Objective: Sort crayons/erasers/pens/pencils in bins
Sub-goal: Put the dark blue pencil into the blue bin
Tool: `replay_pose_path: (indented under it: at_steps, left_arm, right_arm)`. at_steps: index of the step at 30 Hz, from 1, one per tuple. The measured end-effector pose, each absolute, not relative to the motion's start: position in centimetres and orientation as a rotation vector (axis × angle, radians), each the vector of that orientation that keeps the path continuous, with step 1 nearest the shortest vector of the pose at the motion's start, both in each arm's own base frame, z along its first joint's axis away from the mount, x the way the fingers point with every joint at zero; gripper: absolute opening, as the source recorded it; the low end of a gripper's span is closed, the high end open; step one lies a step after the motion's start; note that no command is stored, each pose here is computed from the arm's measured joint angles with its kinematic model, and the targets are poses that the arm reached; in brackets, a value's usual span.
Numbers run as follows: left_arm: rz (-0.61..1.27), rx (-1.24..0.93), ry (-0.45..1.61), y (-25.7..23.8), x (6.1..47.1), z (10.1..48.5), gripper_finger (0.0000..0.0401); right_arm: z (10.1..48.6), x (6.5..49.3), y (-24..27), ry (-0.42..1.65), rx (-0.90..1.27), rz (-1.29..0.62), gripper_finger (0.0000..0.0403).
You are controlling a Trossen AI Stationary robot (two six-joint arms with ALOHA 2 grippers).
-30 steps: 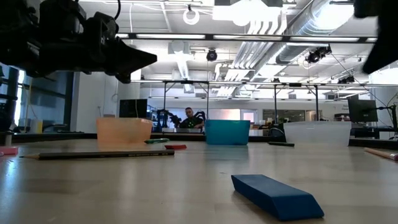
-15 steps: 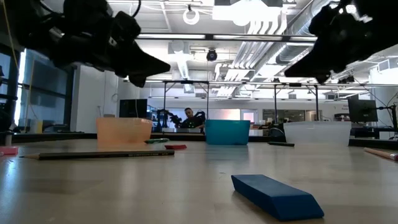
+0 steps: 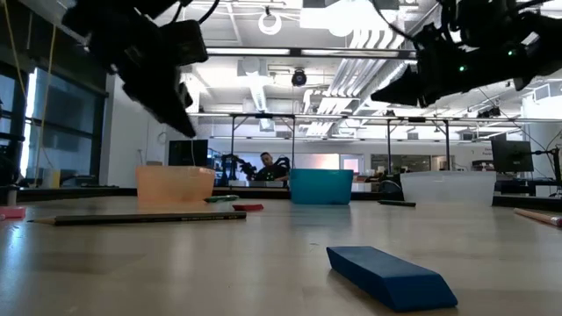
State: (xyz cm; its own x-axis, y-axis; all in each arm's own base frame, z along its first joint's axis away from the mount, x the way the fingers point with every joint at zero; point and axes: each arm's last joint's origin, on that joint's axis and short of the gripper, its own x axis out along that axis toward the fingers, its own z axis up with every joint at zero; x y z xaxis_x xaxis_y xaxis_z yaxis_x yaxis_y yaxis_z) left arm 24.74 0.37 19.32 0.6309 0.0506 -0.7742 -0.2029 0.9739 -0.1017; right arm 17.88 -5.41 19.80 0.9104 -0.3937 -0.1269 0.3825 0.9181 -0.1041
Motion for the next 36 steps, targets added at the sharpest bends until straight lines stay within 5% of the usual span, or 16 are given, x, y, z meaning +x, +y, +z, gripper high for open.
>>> replay_pose_path:
  at_steps: [21,36]
  left_arm:
    - [0.333,-0.487,1.058,-9.1,24.7,15.0,0.0109]
    - [0.395,-0.44,1.125,-11.1,24.1,12.5,0.0117]
  right_arm:
    - [18.9,18.7,-6.5,0.174,-0.178,-0.339,0.0]
    - [18.9,18.7,-6.5,0.175,-0.187,-0.339,0.0]
